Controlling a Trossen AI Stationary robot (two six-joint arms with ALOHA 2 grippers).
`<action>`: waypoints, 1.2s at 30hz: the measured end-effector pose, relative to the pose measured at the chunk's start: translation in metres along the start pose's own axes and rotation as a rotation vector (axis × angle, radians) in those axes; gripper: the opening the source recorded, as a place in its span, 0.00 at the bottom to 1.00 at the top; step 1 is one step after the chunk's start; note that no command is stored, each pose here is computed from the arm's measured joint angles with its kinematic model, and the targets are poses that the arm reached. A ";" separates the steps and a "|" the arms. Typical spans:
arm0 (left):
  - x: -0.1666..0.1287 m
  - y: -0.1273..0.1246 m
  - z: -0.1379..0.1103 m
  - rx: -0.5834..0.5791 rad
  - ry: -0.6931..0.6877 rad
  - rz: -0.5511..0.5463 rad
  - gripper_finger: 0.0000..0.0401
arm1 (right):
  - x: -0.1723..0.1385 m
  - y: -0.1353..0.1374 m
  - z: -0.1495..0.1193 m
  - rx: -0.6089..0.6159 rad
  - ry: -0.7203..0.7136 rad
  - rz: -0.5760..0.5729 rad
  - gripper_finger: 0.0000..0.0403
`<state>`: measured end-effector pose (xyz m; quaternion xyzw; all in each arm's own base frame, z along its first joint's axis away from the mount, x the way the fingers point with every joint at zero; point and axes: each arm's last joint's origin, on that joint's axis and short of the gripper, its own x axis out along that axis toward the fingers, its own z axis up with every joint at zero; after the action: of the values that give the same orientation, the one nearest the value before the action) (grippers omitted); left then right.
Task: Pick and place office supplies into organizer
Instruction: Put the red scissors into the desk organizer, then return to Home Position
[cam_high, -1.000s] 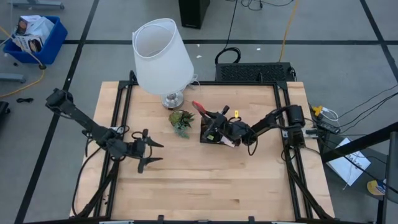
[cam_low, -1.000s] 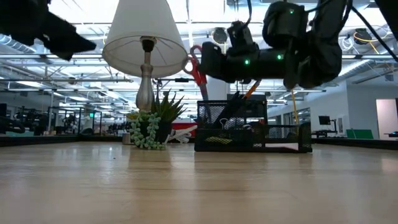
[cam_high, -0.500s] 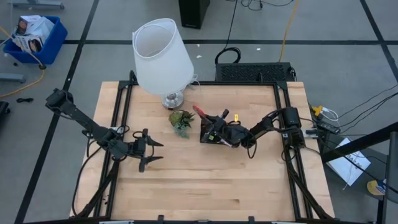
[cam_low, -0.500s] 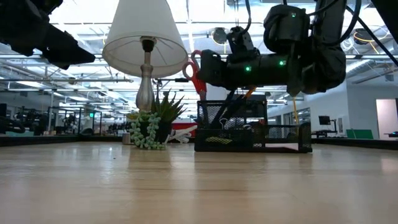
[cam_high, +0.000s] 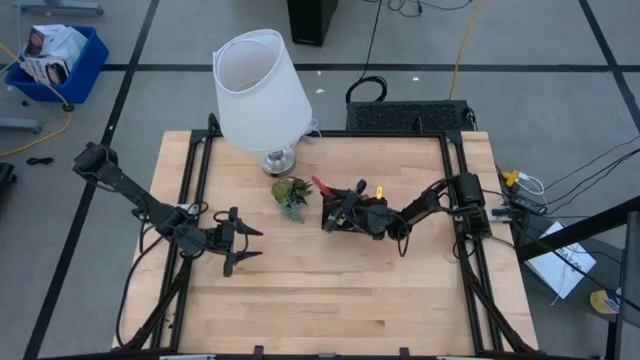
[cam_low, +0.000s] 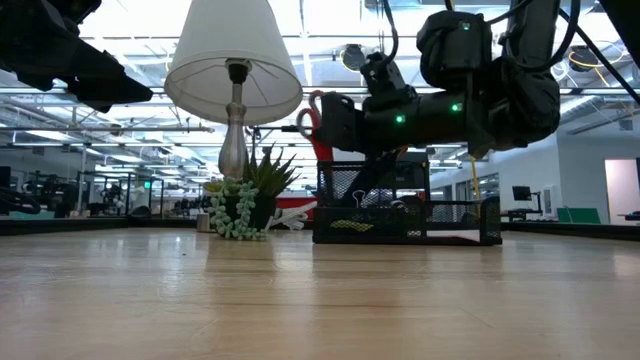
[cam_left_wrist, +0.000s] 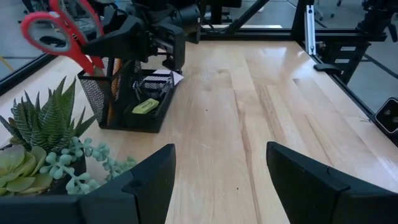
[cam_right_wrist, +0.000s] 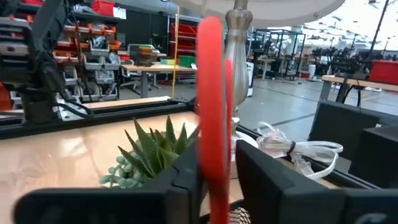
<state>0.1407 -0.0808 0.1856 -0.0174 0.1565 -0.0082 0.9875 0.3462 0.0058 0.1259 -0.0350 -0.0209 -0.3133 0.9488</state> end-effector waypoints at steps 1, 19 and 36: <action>0.000 0.000 0.000 -0.002 0.000 0.000 0.64 | 0.000 -0.001 -0.001 0.003 0.005 -0.002 0.22; 0.000 0.000 0.000 0.003 0.002 -0.001 0.64 | -0.035 0.034 0.034 0.022 -0.068 0.134 0.47; 0.003 0.006 0.004 -0.087 -0.032 0.045 0.64 | -0.065 0.047 0.055 0.015 -0.009 0.249 0.45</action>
<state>0.1447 -0.0752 0.1884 -0.0567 0.1413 0.0212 0.9881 0.3209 0.0865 0.1739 -0.0315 -0.0230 -0.1926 0.9805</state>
